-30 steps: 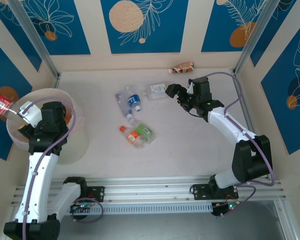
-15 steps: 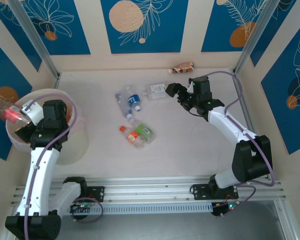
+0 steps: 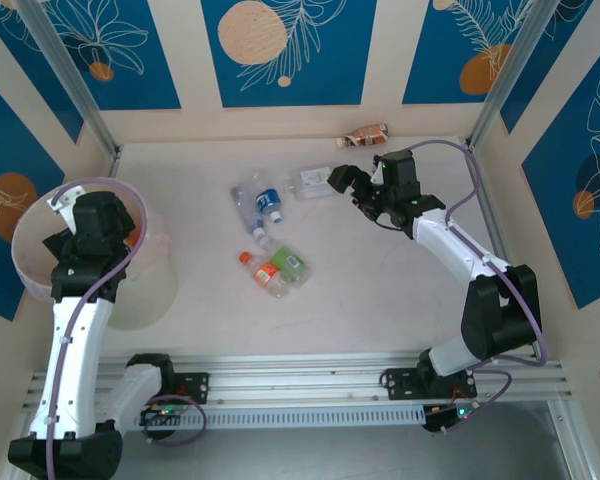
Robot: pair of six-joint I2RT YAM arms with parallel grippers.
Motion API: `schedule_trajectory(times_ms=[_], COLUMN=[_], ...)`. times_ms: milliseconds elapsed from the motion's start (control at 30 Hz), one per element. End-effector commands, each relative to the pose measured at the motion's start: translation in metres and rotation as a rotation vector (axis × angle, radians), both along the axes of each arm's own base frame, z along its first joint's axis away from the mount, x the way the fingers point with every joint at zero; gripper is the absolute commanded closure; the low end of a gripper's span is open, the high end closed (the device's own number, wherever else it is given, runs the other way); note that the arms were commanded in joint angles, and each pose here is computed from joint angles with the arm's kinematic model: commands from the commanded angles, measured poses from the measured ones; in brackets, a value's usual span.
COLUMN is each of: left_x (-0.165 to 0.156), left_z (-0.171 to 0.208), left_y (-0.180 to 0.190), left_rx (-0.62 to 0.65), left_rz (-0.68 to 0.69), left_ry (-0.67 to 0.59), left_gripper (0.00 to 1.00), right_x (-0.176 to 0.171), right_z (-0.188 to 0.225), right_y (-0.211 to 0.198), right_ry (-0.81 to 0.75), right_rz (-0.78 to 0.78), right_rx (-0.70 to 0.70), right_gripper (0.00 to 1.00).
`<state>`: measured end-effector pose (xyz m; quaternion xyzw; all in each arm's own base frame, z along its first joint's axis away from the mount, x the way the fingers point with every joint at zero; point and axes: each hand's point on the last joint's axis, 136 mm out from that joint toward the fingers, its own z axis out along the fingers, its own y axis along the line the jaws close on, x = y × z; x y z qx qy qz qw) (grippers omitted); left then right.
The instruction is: Put the plastic bottles in the bin
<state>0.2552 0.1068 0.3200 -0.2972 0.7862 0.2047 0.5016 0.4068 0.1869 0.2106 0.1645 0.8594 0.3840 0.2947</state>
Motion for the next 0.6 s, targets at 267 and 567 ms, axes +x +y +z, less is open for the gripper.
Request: schedule_trajectory(times_ms=[267,567], left_x=[0.041,0.03], left_z=[-0.005,0.045], left_y=[-0.056,-0.086], left_rx=[-0.256,-0.293], left_rz=[-0.314,-0.499], left_ry=[-0.096,-0.309], left_gripper=[0.0,0.0], right_x=[-0.002,-0.007], right_z=[0.002,-0.004], right_y=[-0.005,-0.005], right_ry=[0.005,-0.008], right_rz=[-0.009,0.014], right_rx=[-0.04,-0.053], right_gripper=[0.0,0.0])
